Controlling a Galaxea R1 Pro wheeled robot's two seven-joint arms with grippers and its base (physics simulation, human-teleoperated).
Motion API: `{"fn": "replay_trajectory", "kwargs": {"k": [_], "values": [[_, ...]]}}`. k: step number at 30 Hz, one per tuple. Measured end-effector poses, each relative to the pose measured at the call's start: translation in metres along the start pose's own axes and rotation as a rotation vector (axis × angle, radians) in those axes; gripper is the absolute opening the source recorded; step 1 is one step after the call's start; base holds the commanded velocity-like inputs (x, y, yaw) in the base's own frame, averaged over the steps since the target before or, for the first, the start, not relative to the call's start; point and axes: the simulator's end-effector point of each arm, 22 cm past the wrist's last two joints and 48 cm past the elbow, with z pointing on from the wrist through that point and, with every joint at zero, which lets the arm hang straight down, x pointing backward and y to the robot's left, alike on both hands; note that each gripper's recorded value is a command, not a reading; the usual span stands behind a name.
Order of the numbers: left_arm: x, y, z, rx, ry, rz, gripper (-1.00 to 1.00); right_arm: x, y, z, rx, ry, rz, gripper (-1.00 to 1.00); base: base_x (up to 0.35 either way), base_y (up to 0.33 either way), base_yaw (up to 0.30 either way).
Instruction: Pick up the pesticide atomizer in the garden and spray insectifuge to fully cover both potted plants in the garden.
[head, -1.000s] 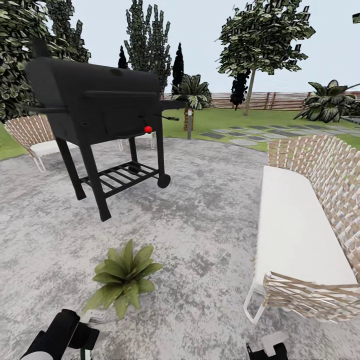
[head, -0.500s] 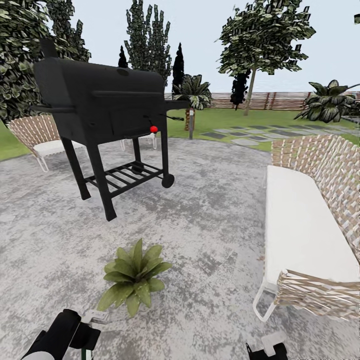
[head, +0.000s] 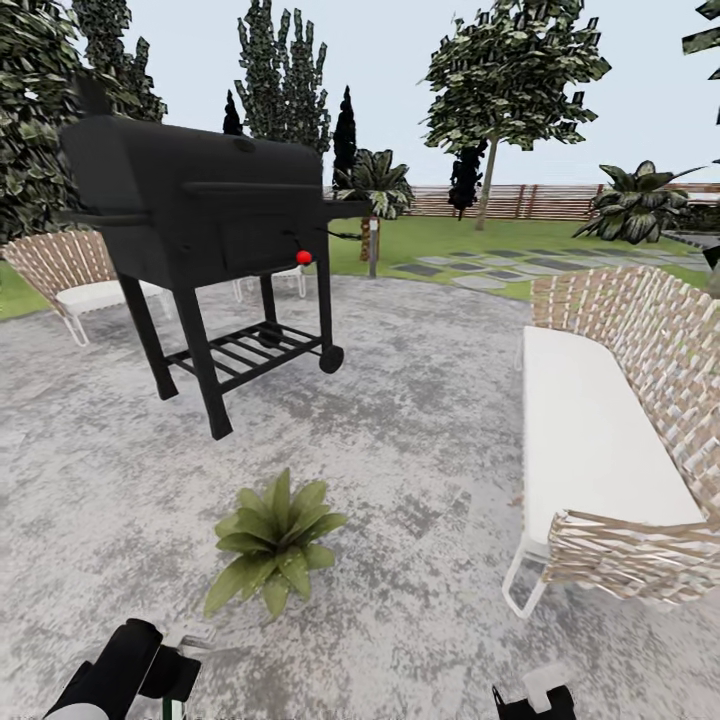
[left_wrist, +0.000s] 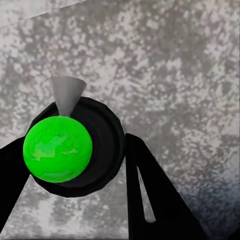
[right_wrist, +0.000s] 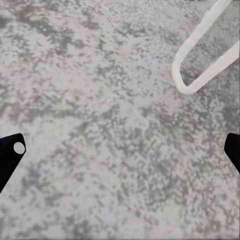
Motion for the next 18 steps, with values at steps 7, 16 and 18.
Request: {"fn": "replay_trajectory", "kwargs": {"k": [7, 16, 18], "values": [[-0.0015, -0.0011, -0.0003, 0.003, -0.005, -0.003, -1.0, -0.0001, -0.0001, -0.0002, 0.0, 0.0, 0.0, 1.0, 0.157, 0.29, -0.125], [-0.0012, -0.0003, -0.0001, 0.001, -0.004, 0.0, -1.0, -0.0001, -0.0002, -0.0001, 0.0, -0.001, 0.0, 1.0, 0.034, 0.065, -0.292], [-0.0011, 0.0, -0.0001, 0.0, -0.003, 0.001, -1.0, 0.0002, -0.0002, 0.0, 0.0, 0.0, 0.0, 1.0, -0.13, 0.108, -0.299]]}}
